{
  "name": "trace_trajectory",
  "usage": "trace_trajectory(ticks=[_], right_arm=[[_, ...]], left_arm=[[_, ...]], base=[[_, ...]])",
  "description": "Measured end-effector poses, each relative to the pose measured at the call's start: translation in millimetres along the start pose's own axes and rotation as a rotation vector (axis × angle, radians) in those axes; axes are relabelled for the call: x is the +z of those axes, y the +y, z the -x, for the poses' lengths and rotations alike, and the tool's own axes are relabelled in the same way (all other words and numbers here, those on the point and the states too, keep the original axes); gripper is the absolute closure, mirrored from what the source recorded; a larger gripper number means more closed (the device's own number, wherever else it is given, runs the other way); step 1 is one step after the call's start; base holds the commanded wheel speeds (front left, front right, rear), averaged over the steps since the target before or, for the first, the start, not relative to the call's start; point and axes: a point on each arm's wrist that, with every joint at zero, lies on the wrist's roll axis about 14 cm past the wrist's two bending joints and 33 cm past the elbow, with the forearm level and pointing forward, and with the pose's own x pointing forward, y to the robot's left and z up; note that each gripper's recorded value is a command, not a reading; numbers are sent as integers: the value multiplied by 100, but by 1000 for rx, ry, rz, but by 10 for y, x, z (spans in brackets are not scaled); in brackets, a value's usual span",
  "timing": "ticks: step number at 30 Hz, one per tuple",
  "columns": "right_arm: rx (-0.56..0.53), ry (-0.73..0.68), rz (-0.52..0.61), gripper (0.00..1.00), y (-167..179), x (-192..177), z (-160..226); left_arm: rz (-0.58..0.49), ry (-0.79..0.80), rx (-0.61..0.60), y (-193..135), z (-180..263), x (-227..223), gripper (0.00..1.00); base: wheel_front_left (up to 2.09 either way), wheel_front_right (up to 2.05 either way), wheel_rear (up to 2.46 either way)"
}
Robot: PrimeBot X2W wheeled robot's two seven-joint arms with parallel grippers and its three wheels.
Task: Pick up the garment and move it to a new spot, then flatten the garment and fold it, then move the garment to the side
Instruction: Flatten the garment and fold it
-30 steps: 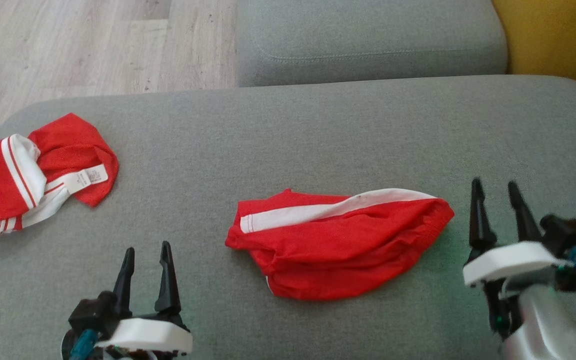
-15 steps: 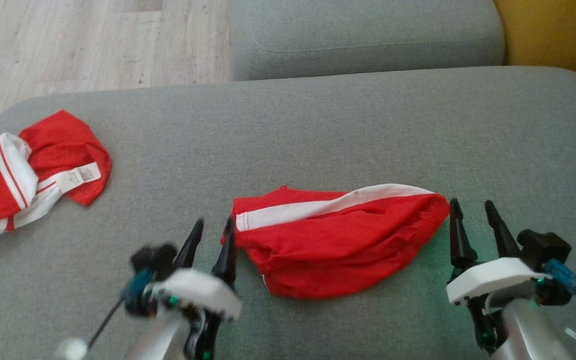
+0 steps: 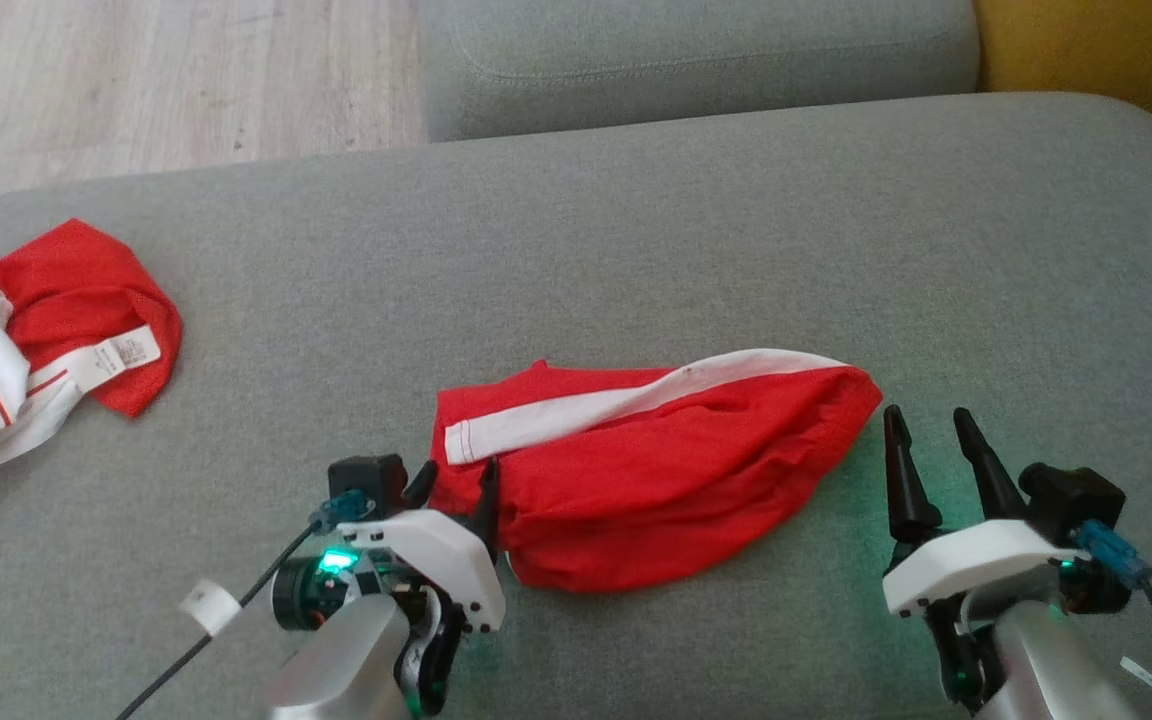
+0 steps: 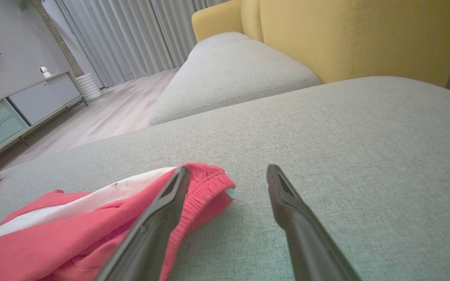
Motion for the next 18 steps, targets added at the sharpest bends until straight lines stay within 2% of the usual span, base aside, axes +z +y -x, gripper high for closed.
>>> trace_trajectory(ticks=[4, 13, 18], right_arm=[[-6, 10, -1, 0, -20, -34, -5], [-7, 19, 0, 0, -25, -65, -2], [-11, 30, 0, 0, -42, -101, 8]], left_arm=[[-4, 39, -3, 15, -24, -111, 0], [-24, 6, -28, -21, -124, 65, 0], [-30, 40, -27, 11, -145, -17, 0]], base=[[0, 0, 0], [0, 0, 0], [0, 0, 0]])
